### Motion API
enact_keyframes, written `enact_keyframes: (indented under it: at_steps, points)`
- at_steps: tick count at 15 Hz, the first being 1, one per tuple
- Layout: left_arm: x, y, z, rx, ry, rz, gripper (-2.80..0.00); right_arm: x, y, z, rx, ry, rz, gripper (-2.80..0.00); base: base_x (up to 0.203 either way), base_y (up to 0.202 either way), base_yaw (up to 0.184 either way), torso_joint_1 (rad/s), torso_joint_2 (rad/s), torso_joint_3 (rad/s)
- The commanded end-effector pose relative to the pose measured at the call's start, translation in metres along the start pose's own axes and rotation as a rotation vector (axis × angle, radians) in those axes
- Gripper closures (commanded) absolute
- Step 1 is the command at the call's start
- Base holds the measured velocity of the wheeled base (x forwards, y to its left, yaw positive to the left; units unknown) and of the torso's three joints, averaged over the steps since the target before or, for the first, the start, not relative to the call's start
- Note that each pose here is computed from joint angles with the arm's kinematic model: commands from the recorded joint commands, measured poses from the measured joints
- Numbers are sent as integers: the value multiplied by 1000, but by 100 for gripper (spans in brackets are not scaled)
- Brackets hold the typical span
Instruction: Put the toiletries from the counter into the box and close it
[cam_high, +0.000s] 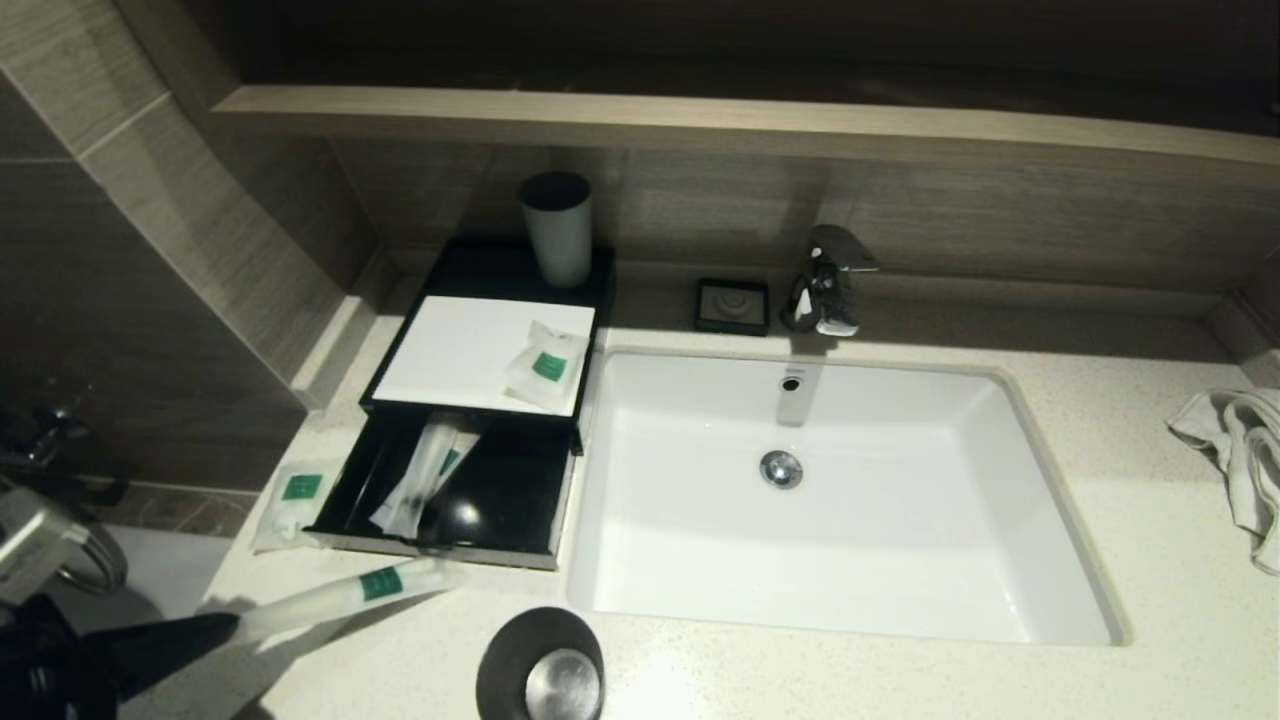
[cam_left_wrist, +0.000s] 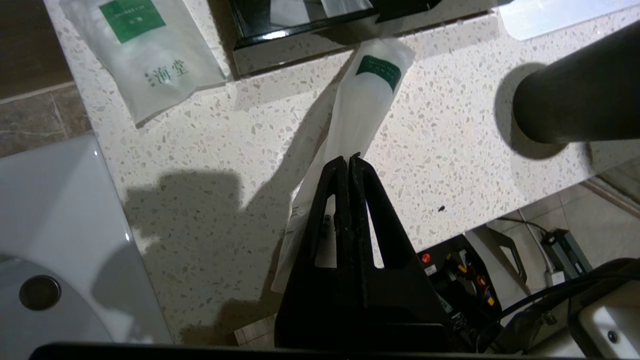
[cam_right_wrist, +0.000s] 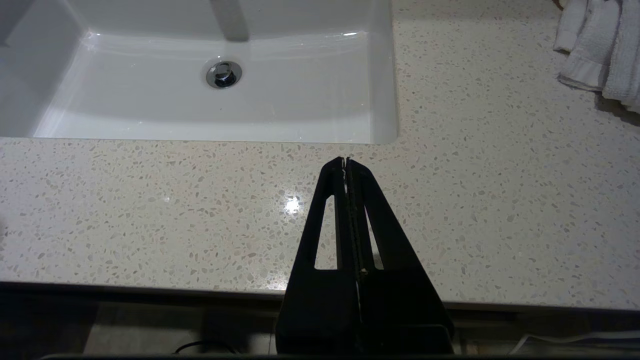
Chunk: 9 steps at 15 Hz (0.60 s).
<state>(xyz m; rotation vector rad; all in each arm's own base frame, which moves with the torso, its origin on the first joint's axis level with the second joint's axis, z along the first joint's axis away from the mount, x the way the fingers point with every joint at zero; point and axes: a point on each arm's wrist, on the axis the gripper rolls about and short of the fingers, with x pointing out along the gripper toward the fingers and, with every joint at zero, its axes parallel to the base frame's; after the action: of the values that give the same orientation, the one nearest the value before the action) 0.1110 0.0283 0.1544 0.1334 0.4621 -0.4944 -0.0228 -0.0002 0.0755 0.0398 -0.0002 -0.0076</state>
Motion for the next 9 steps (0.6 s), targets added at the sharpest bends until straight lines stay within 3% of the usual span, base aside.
enact_keyframes:
  at_steps: [1, 6, 9]
  points:
    - [-3, 2, 8, -7, -26, 8, 0, 0, 0, 0, 0, 1, 0, 0, 0, 0, 0, 0, 0, 0]
    - [6, 14, 13, -100, -5, -1, 0, 0, 0, 0, 0, 0, 0, 0, 0, 0, 0, 0, 0, 0]
    - [6, 13, 11, -108, -3, -6, 0, 0, 0, 0, 0, 0, 0, 0, 0, 0, 0, 0, 0, 0]
